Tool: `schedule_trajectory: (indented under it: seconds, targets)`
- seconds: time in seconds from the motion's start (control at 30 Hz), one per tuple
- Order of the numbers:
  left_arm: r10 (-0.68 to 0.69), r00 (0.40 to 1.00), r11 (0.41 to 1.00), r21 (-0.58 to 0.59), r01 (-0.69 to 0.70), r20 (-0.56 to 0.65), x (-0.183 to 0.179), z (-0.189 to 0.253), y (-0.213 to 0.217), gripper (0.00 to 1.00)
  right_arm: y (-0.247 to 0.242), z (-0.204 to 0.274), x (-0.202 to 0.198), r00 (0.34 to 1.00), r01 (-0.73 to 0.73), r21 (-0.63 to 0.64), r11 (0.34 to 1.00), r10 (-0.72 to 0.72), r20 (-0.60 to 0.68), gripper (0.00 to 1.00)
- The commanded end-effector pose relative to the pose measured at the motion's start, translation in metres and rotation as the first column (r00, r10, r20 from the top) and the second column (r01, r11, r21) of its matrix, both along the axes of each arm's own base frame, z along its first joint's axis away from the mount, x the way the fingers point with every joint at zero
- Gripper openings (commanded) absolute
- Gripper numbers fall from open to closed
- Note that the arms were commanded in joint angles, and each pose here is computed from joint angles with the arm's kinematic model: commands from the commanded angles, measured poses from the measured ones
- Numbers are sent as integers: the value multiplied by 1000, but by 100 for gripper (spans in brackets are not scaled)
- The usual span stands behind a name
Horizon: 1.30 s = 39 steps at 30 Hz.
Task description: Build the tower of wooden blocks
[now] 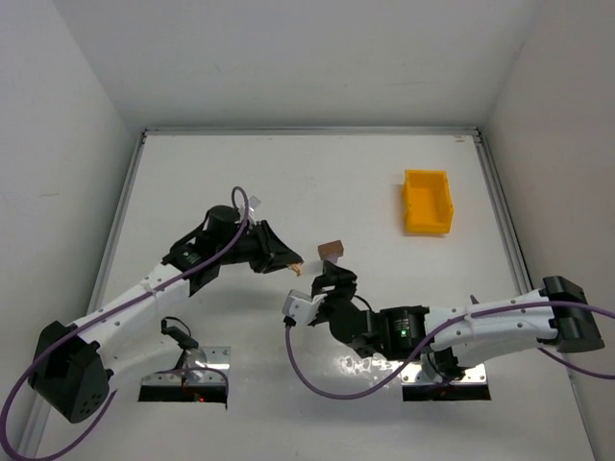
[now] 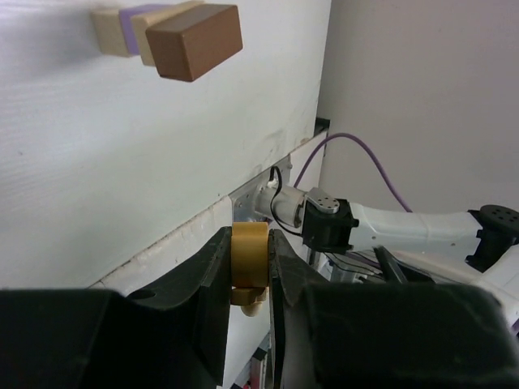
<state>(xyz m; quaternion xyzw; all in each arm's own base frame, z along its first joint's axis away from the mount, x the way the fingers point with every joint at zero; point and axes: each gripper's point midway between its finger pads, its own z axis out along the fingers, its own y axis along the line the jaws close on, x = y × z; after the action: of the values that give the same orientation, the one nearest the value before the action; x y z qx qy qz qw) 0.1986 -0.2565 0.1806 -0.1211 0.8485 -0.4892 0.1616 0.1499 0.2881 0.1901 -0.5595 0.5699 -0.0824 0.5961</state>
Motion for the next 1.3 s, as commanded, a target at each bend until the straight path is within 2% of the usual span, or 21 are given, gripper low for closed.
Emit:
schedule_trajectory:
  seconds: [0.0, 0.17, 0.37, 0.77, 1.1, 1.27]
  targets:
    - [-10, 999, 999, -52, 9, -32, -8, 8, -1, 0, 25, 47, -28, 990, -102, 111, 989, 90, 106, 60]
    - [43, 999, 995, -84, -46, -29, -5, 17, 2, 0, 45, 42, -45, 969, -244, 89, 966, 239, 65, 60]
    - [57, 998, 988, -142, -55, 12, -2, 36, 0, 0, 66, 34, -56, 952, -308, 24, 951, 307, 11, 60]
    - [11, 1000, 985, -174, -10, 10, -14, 37, -2, 0, 75, 28, -35, 969, -247, -51, 968, 247, 8, 58]
    - [-6, 1000, 984, -179, 5, -7, -19, 32, -2, 0, 70, 21, -16, 981, -155, -157, 975, 171, 92, 47]
    - [-17, 1000, 984, -177, 15, -13, -21, 30, -2, 0, 70, 26, -11, 981, -138, -144, 980, 156, 119, 42]
